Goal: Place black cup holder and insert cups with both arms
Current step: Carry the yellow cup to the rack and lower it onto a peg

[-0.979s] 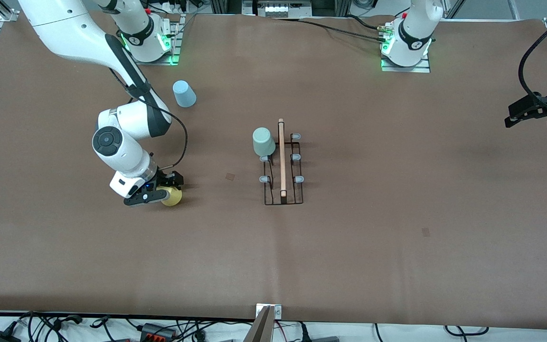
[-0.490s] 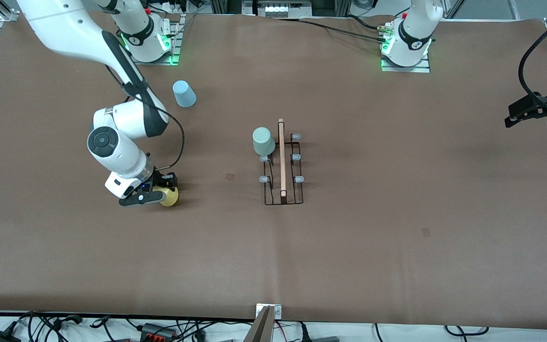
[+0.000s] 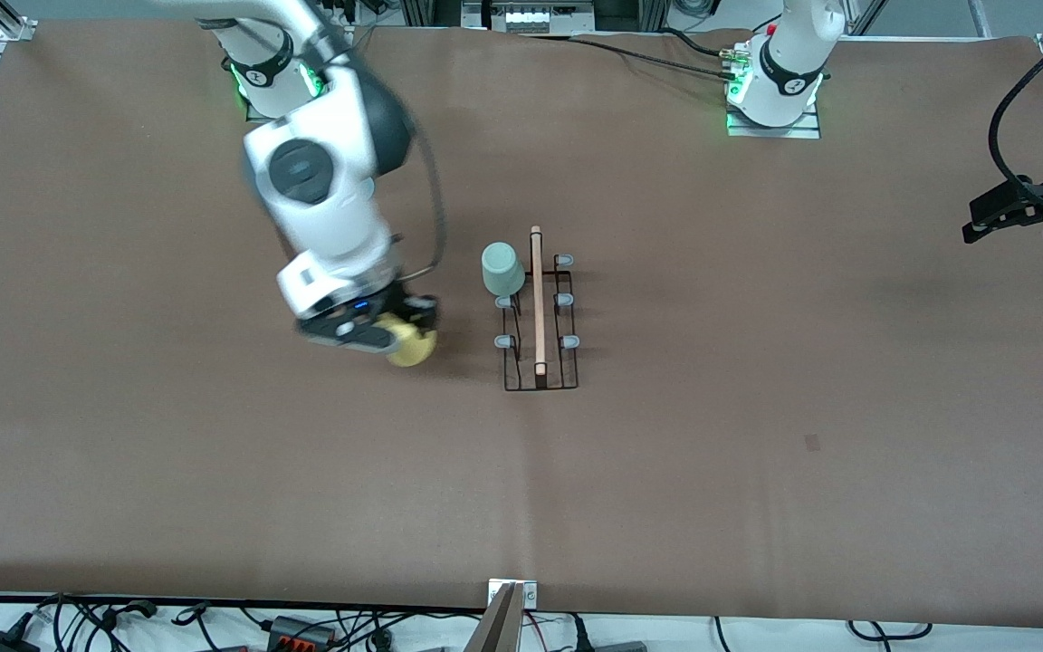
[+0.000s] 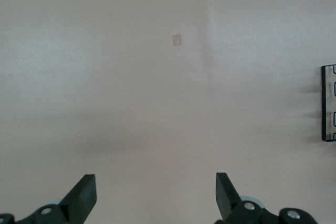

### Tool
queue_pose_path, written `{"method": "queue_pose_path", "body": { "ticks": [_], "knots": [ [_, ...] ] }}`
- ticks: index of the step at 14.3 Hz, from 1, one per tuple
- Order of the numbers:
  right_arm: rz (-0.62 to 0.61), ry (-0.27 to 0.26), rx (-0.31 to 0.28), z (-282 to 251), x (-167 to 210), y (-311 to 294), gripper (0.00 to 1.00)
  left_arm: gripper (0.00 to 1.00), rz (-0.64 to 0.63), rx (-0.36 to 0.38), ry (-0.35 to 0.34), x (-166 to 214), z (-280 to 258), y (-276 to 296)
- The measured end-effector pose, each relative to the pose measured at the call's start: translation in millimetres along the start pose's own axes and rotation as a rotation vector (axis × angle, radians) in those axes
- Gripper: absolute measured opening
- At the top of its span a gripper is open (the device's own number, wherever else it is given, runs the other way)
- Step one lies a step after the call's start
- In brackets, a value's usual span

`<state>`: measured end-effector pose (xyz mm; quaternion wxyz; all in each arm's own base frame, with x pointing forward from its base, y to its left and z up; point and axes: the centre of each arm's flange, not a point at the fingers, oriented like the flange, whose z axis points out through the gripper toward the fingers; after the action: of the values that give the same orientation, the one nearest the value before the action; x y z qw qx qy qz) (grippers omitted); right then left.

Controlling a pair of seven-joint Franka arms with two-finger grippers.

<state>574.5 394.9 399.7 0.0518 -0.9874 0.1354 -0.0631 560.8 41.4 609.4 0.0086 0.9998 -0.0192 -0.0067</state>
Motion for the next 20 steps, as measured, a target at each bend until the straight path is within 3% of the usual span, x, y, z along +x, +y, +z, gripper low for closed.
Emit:
{"method": "queue_pose_path", "body": {
  "ticks": [3,17,18,20],
  "knots": [
    [0.072,0.0,0.002,29.4,-36.2,-54.8,0.68,1.0,0.0,0.0,0.0,0.0,-0.1,0.0],
    [0.072,0.003,0.005,96.7,-47.6,-75.4,0.68,1.0,0.003,0.0,0.0,0.1,-0.2,1.0],
    [0.073,0.001,0.002,99.5,-47.5,-74.7,0.73,1.0,0.003,0.0,0.0,0.1,-0.2,1.0],
    [0.074,0.001,-0.001,101.6,-47.1,-74.0,0.92,1.0,0.003,0.0,0.0,0.1,-0.2,1.0]
  ]
}}
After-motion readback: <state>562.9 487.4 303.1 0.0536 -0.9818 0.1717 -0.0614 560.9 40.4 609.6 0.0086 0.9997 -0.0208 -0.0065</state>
